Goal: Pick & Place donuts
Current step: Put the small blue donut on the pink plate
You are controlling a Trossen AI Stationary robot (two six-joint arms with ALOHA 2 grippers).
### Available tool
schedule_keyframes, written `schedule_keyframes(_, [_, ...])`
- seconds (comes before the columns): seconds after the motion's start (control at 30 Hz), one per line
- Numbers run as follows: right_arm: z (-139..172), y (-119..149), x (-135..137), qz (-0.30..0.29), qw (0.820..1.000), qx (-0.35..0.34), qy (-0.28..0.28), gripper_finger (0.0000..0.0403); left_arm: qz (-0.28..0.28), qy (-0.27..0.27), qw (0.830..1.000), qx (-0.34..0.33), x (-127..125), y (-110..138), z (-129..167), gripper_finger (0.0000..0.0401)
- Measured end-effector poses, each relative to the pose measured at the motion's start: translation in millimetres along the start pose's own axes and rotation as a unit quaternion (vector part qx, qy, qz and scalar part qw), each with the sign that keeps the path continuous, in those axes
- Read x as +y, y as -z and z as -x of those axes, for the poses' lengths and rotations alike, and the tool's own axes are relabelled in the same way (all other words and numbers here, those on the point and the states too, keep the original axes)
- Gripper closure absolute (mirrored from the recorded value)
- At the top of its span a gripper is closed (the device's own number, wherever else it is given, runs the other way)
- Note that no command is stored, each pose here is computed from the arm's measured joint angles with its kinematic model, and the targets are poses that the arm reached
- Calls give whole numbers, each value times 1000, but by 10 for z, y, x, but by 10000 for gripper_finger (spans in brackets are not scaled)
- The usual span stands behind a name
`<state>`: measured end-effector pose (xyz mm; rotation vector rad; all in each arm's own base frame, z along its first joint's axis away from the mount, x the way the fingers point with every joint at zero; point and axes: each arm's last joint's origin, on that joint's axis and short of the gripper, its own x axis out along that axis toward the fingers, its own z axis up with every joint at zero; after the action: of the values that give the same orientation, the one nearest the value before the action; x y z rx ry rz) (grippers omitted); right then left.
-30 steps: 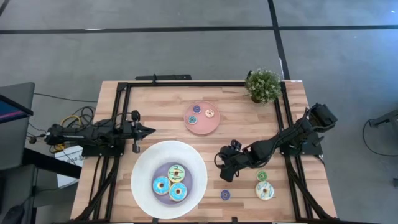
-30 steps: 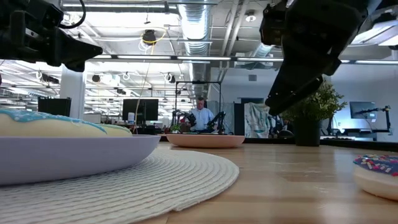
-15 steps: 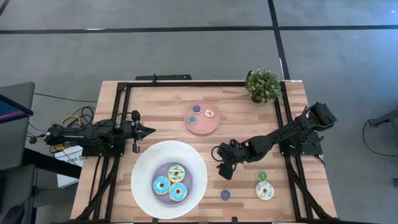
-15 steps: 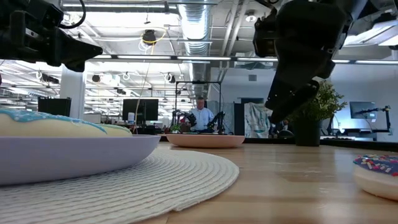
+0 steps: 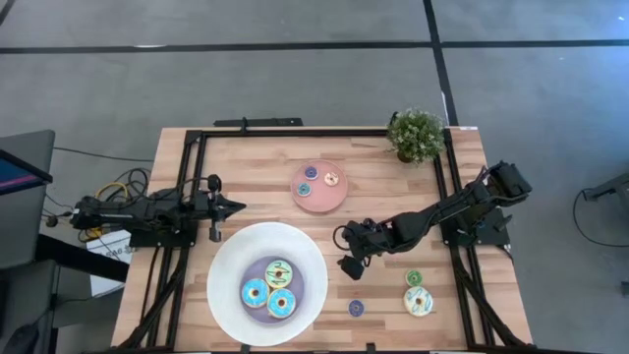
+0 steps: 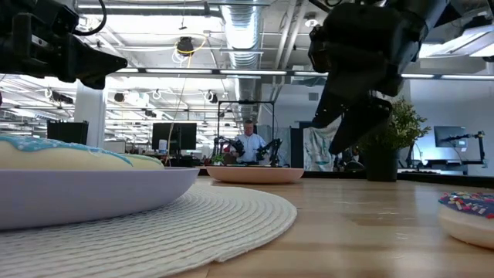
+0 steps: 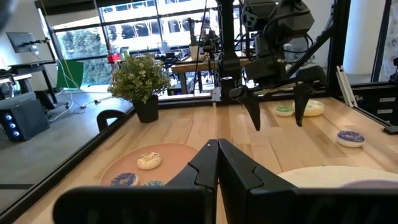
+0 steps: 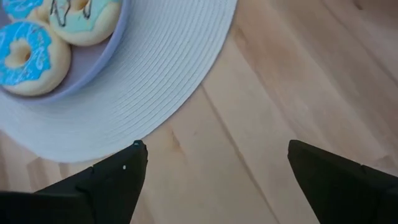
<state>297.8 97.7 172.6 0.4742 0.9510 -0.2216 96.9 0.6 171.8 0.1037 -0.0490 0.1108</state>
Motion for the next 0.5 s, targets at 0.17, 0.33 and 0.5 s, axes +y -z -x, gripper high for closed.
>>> schedule_keyframes(0.17, [-7,-32,-37,-24,1000,-4,7,26,0,0,1000,0,0,0,0,401])
schedule_keyframes(0.33, [33,107,50,-27,999,-12,43,26,0,0,1000,0,0,0,0,401])
schedule_keyframes(0.5, [325,454,458,80,992,-28,95,31,0,0,1000,0,0,1,0,401])
